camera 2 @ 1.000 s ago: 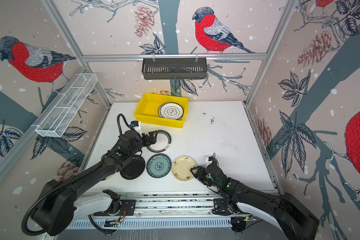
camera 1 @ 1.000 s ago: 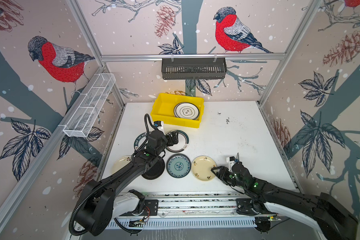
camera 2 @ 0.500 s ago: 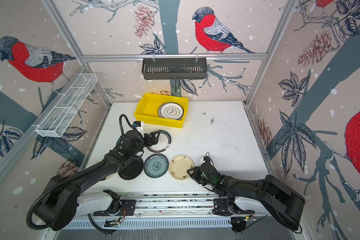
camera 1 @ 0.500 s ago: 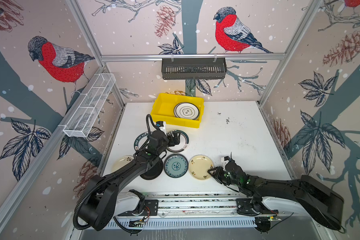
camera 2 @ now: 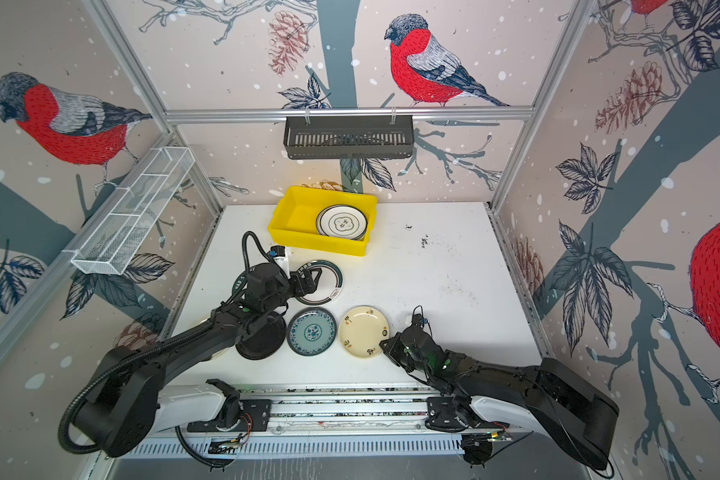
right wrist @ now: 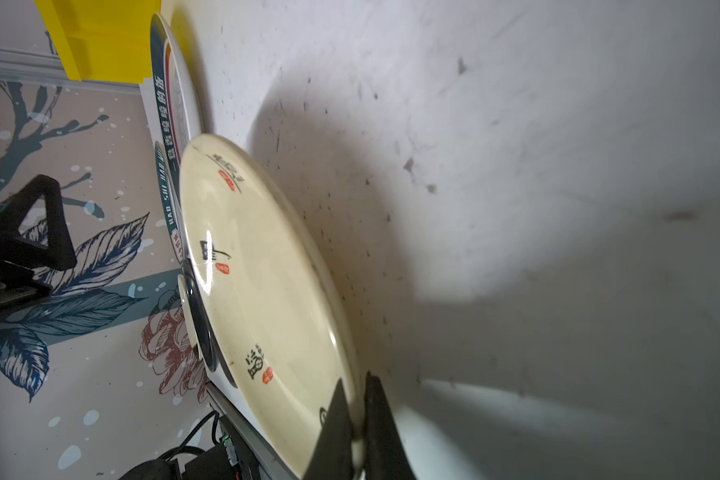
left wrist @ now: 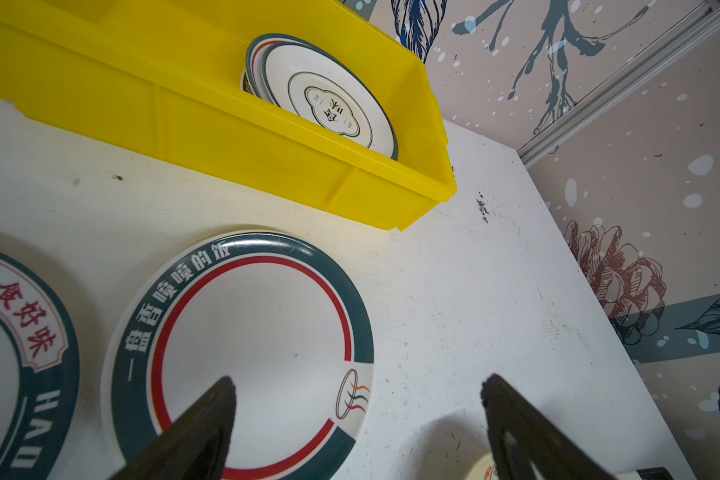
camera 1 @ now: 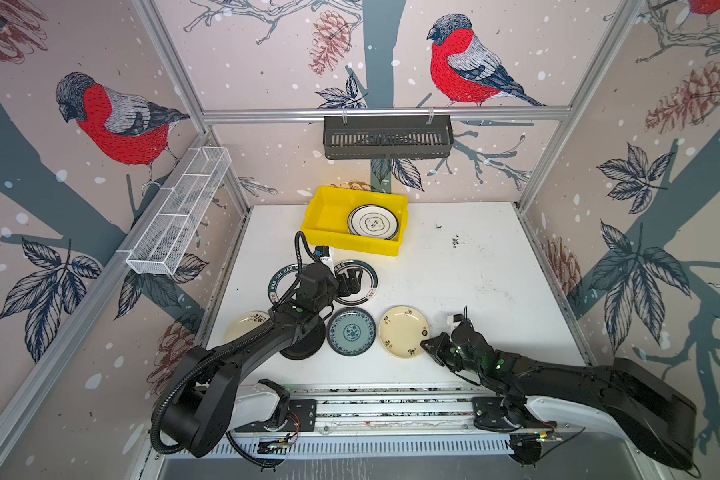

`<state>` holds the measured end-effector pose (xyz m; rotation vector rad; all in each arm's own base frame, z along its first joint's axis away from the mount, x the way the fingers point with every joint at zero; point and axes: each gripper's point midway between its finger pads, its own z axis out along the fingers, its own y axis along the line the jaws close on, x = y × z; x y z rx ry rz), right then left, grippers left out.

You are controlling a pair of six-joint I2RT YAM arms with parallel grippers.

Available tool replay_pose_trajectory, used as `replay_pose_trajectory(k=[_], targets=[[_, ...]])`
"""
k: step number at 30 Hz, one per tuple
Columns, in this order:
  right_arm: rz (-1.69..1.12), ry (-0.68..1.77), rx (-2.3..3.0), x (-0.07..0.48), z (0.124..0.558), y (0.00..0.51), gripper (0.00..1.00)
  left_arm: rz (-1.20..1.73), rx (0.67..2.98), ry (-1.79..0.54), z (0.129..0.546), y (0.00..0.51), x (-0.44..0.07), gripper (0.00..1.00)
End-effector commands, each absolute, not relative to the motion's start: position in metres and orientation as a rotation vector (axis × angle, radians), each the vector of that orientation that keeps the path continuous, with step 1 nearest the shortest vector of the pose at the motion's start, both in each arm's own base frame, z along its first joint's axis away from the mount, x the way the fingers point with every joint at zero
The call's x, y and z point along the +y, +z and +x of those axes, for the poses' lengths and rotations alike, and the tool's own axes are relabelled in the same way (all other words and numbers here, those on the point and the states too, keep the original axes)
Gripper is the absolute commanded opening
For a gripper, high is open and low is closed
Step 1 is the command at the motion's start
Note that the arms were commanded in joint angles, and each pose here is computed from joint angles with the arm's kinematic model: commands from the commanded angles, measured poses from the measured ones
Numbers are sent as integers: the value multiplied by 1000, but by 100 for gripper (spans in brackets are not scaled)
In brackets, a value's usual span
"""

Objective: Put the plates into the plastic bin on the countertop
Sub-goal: 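Close right gripper on the cream plate's rim and tilt it upright, then grasp the upright cream plate with left gripper while right gripper releases it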

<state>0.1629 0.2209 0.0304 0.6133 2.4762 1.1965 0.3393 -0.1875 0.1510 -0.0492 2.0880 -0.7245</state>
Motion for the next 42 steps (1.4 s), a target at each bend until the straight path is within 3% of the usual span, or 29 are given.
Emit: replay_pose_trajectory(k=[1,12,19,33,38,42], targets=[[669,1178,2425,214,169,33,5,-42,2031,-761,343,163,-192,92],[823,1203,2189,202,199,81,2,-29,2003,-892,337,168,-205,90],[748,1216,2089,203,233,129,1,14,1974,-1026,332,175,-222,84],[547,1190,2183,228,263,148,2,118,1935,-1248,320,180,-263,73],[524,1182,2176,229,265,152,1,114,1949,-1262,323,175,-270,60],[477,1141,2201,231,268,153,2,139,1971,-1259,325,172,-279,55]])
